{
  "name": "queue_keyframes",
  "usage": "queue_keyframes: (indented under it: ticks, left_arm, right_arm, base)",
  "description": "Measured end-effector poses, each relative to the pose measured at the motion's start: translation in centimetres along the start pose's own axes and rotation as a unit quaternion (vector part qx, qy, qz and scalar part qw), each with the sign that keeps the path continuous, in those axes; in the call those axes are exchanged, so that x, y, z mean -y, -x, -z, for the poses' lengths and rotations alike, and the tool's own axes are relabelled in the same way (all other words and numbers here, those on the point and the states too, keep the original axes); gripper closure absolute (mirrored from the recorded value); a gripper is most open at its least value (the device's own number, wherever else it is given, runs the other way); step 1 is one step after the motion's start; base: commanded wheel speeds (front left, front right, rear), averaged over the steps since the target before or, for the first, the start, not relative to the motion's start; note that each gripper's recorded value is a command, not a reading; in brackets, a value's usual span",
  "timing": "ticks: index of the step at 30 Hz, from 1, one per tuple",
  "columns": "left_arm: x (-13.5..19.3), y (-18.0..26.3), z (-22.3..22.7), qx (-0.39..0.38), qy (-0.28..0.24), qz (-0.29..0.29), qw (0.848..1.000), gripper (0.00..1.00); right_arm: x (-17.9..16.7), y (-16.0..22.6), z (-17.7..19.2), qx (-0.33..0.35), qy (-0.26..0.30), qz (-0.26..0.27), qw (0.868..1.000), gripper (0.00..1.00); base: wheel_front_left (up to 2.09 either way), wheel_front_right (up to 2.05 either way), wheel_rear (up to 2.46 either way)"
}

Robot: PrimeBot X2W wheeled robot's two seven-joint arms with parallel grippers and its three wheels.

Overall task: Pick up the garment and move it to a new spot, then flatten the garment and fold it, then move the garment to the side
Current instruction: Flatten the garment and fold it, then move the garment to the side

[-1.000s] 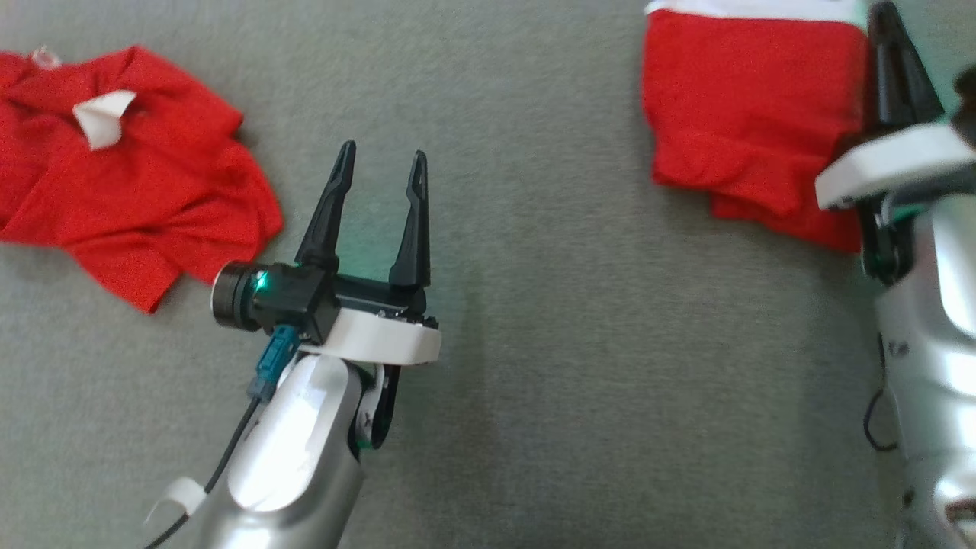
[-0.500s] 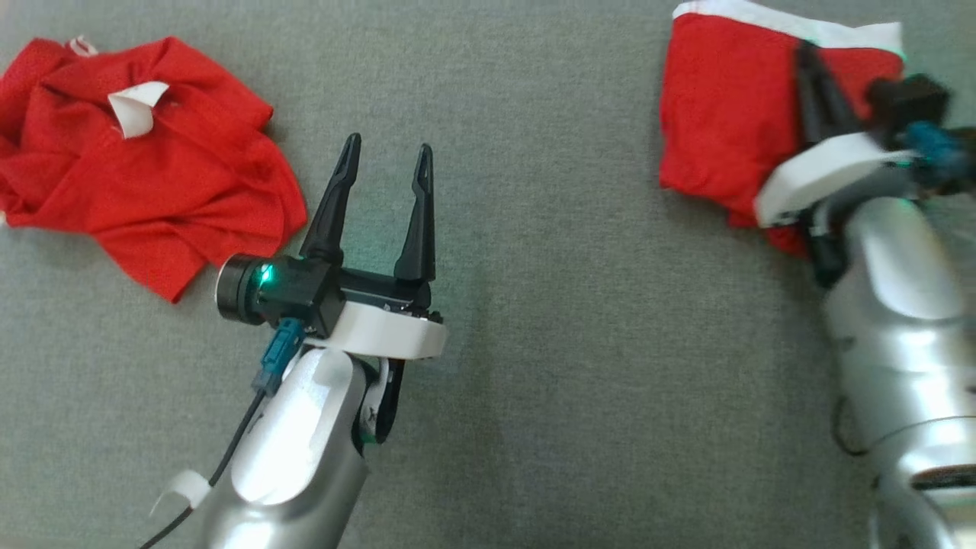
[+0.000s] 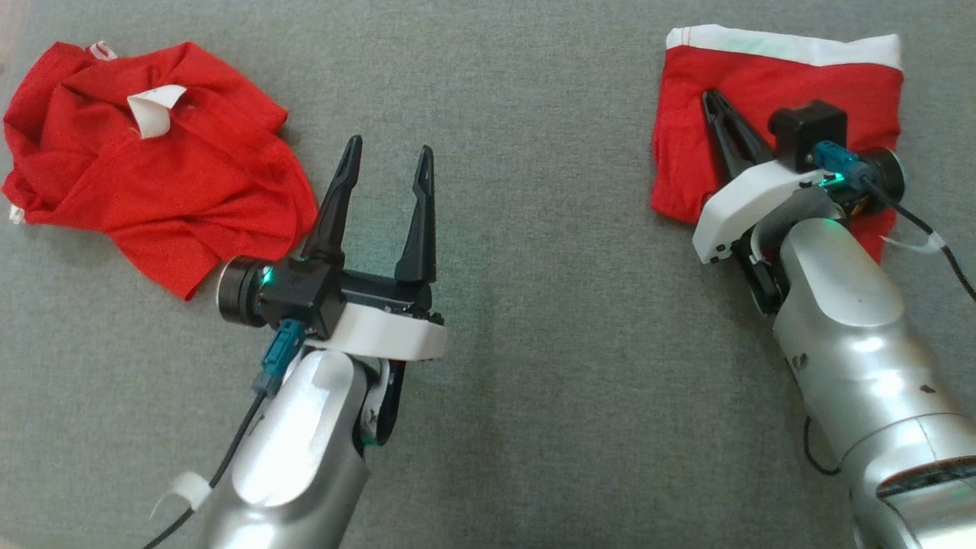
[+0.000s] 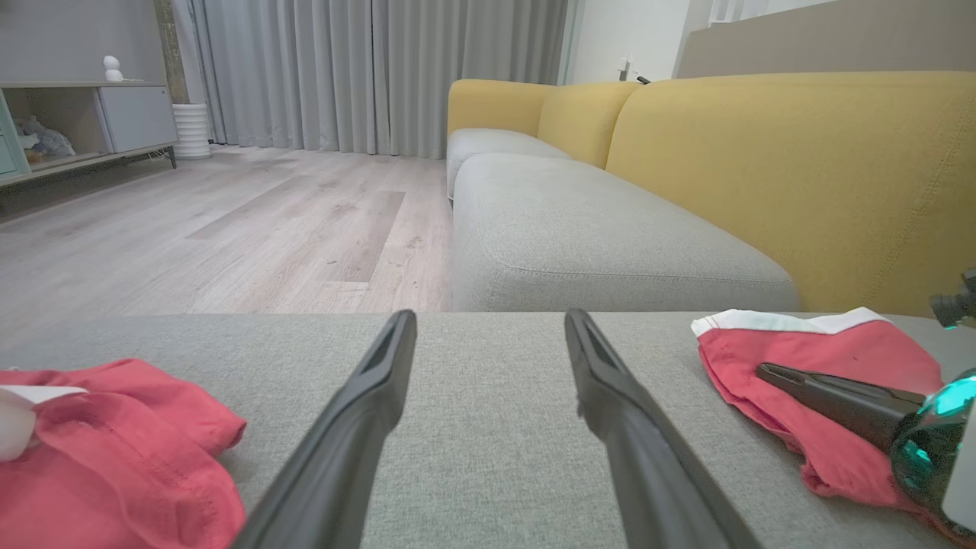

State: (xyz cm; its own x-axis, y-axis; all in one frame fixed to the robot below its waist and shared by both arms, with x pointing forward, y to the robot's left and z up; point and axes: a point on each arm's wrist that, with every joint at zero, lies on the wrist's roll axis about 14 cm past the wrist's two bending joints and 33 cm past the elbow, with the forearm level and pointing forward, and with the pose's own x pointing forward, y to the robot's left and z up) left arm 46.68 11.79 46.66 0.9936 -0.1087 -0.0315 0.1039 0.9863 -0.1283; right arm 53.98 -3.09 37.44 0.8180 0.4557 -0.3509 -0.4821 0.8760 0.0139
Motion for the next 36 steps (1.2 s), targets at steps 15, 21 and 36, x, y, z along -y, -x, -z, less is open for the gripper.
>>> queue_keyframes:
  ticks: [15, 21, 36]
  left_arm:
    - [1.2, 1.0, -1.8, 0.022, 0.006, 0.008, 1.000, 0.00]
    - [2.4, 1.8, -2.2, 0.027, 0.008, 0.022, 0.999, 0.00]
    - [2.7, 3.4, -0.9, 0.006, 0.015, 0.022, 1.000, 0.00]
  right_arm:
    - [6.3, 7.7, -5.6, 0.138, -0.065, 0.108, 0.982, 1.00]
    - [7.8, 13.4, -3.7, 0.149, -0.080, 0.165, 0.972, 0.64]
    - [6.5, 18.2, -0.2, 0.127, -0.089, 0.196, 0.968, 0.00]
  base:
    - [0.00, 0.00, 0.00]
    - [0.00, 0.00, 0.00]
    - [0.00, 0.00, 0.00]
